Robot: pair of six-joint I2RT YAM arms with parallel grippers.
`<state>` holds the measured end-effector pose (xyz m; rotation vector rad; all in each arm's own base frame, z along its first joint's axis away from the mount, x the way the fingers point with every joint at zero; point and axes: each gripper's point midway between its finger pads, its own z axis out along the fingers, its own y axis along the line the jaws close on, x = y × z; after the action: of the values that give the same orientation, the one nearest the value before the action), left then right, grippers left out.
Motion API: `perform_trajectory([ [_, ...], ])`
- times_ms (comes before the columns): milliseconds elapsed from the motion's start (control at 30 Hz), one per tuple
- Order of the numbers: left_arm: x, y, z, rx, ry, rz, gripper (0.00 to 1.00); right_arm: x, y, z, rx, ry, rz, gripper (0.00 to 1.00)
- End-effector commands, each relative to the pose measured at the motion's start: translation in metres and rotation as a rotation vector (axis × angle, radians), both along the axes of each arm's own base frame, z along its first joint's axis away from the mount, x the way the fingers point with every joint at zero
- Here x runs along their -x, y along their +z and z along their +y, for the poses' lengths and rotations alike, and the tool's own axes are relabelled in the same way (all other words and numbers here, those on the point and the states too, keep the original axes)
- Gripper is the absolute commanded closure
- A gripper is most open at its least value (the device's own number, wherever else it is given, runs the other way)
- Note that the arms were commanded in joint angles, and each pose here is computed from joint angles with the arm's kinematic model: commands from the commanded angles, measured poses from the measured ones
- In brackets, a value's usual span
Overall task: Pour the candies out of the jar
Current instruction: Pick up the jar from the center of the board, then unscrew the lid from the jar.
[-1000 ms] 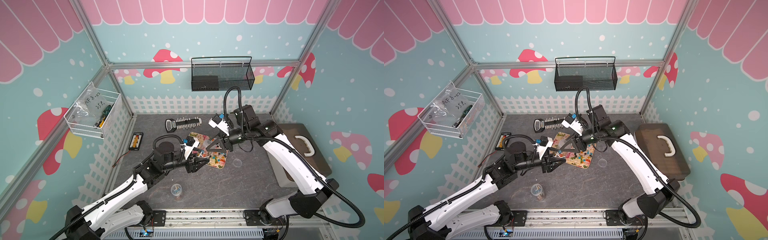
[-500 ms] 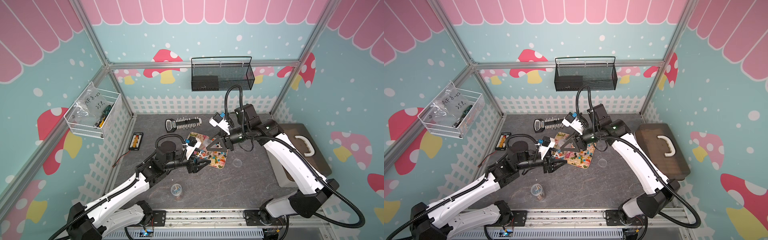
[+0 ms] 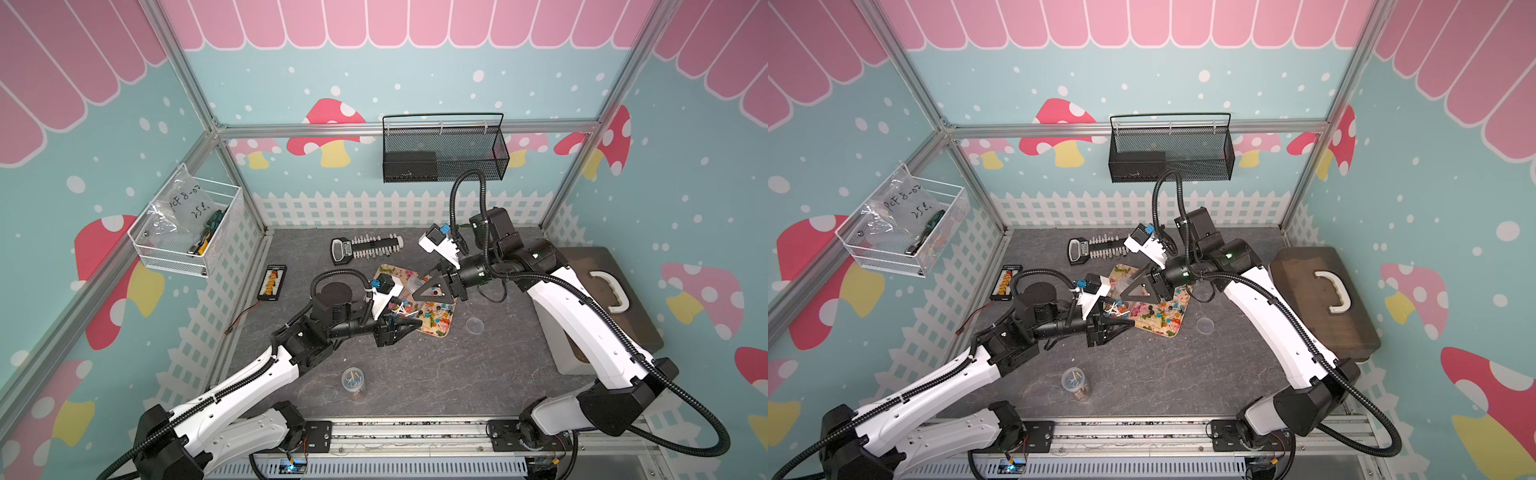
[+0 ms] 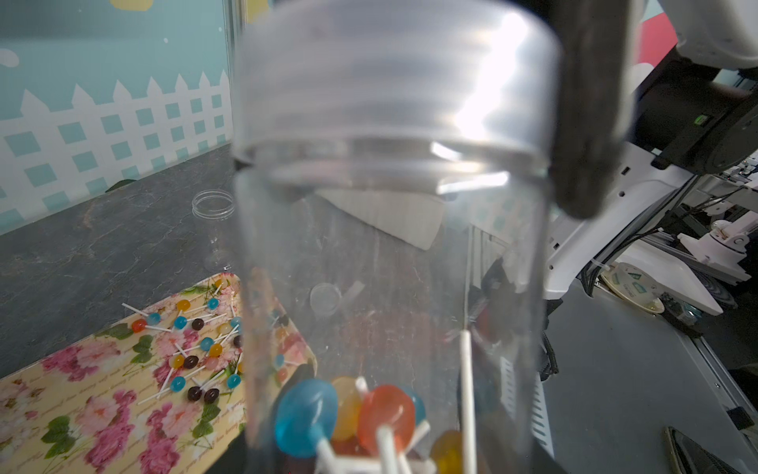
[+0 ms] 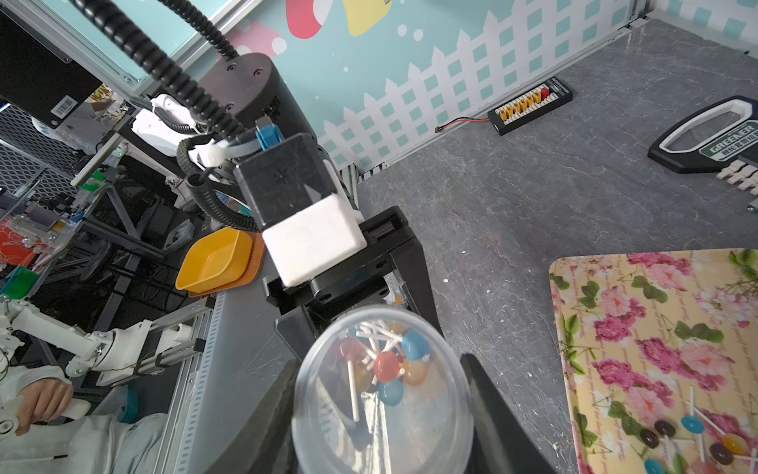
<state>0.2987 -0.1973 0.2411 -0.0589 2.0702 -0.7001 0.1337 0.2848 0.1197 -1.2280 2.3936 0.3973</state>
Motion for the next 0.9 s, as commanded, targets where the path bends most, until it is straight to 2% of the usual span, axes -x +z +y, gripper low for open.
perform_trajectory([
  [0, 0.001, -0.001, 0.005, -0.002, 0.019, 0.003, 0.01, -0.005, 0.002, 0.002, -0.003, -0.025, -0.024, 0.61],
  [133, 0.001, -0.001, 0.004, -0.007, 0.003, -0.007, 0.01, -0.011, 0.017, 0.006, -0.026, -0.019, -0.053, 0.7],
  [267, 0.002, 0.001, -0.004, -0.013, -0.047, -0.026, 0.01, -0.021, 0.037, 0.008, -0.067, -0.014, -0.07, 0.7],
  [567, 0.02, 0.009, -0.009, -0.023, -0.155, -0.085, 0.02, -0.053, 0.106, 0.017, -0.284, 0.028, -0.055, 0.71],
  [867, 0.05, 0.02, -0.042, -0.041, -0.433, -0.155, 0.06, -0.07, 0.161, 0.025, -0.434, 0.143, -0.013, 0.71],
])
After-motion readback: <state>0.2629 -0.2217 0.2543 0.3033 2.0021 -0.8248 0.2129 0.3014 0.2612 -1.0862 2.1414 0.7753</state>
